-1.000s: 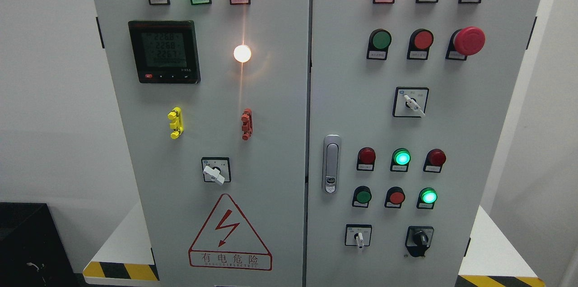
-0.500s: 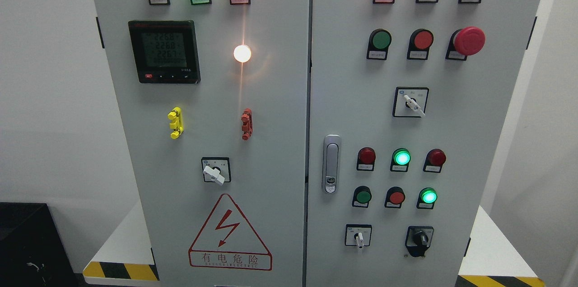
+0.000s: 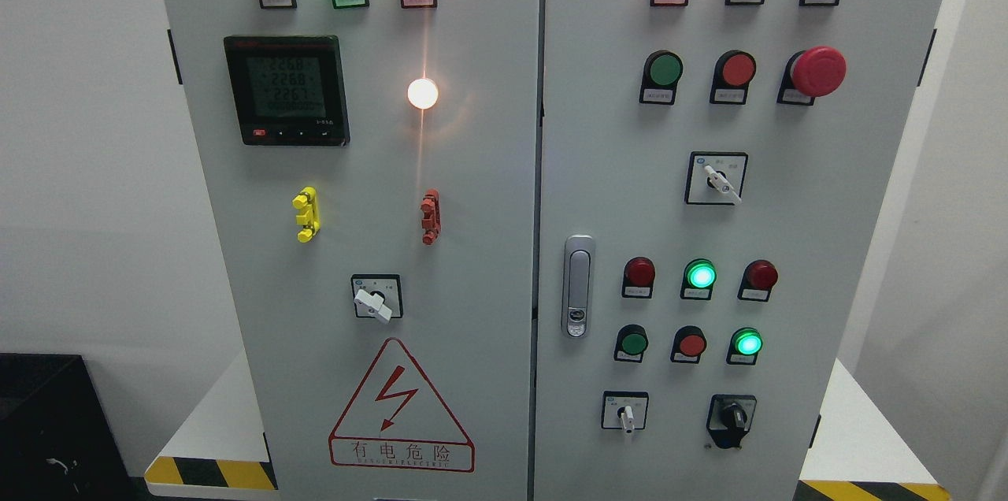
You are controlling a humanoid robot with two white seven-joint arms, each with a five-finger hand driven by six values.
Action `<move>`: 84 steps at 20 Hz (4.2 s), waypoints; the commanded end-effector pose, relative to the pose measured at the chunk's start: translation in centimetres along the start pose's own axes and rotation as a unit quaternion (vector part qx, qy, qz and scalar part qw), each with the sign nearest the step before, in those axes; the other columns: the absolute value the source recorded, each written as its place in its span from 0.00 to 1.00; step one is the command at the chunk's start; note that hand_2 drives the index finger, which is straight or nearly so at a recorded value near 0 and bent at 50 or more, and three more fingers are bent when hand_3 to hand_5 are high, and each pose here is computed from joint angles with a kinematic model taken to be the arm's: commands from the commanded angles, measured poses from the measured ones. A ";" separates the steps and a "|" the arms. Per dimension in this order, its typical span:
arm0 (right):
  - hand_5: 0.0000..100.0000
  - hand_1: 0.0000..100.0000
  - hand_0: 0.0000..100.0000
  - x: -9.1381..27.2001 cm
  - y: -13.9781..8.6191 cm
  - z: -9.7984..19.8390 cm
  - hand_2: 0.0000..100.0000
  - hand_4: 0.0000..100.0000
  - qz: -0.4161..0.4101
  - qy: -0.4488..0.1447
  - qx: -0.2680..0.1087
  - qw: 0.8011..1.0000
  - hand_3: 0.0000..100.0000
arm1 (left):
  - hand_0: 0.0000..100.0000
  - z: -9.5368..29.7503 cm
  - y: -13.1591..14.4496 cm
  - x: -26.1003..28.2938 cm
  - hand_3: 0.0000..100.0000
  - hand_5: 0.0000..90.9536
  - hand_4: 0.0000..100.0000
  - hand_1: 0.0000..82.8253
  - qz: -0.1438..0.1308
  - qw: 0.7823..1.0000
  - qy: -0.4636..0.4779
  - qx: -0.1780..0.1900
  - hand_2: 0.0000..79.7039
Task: Flip black knob to close circuit
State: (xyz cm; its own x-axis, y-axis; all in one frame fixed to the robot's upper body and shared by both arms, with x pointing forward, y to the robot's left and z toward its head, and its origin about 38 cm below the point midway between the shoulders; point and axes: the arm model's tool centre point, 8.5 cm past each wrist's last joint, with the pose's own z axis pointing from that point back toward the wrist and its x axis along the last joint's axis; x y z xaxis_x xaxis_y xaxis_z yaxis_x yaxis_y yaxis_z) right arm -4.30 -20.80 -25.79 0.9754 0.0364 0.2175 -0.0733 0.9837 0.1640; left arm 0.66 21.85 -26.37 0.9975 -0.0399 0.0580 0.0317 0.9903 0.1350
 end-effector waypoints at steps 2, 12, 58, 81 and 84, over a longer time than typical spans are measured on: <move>0.00 0.07 0.00 6.9 0.4 -0.4 0.00 0.00 0.053 -0.096 0.001 0.994 0.00 | 0.12 0.0 -0.2 -0.4 0.00 0.00 0.00 0.67 0.001 1.000 -0.003 -0.002 0.00; 0.00 0.00 0.00 16.2 -0.2 1.2 0.06 0.00 0.166 -0.188 -0.041 0.967 0.03 | 0.12 0.0 -0.2 -0.4 0.00 0.00 0.00 0.67 0.001 1.000 -0.003 -0.002 0.00; 0.89 0.00 0.00 43.5 -1.3 23.3 0.84 0.85 0.380 -0.431 -0.454 0.681 0.98 | 0.12 0.0 -0.2 -0.4 0.00 0.00 0.00 0.67 0.001 1.000 -0.003 -0.002 0.00; 0.92 0.00 0.00 51.2 -0.6 29.0 0.86 0.88 0.377 -0.436 -0.541 0.613 1.00 | 0.12 0.0 -0.2 -0.4 0.00 0.00 0.00 0.67 0.002 1.000 -0.003 -0.002 0.00; 0.92 0.00 0.00 51.8 -0.6 29.4 0.85 0.88 0.375 -0.438 -0.544 0.610 1.00 | 0.12 0.0 -0.2 -0.4 0.00 0.00 0.00 0.67 0.001 1.000 -0.003 -0.002 0.00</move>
State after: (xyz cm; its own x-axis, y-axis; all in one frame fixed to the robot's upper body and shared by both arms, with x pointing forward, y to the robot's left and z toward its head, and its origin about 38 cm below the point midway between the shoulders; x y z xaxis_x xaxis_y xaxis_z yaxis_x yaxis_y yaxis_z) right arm 39.00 -24.67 12.06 0.2374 0.9020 0.3607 0.1823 0.3233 -0.9286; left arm 0.66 21.85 -26.37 0.9975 -0.0395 0.0580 0.0314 0.9903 0.1351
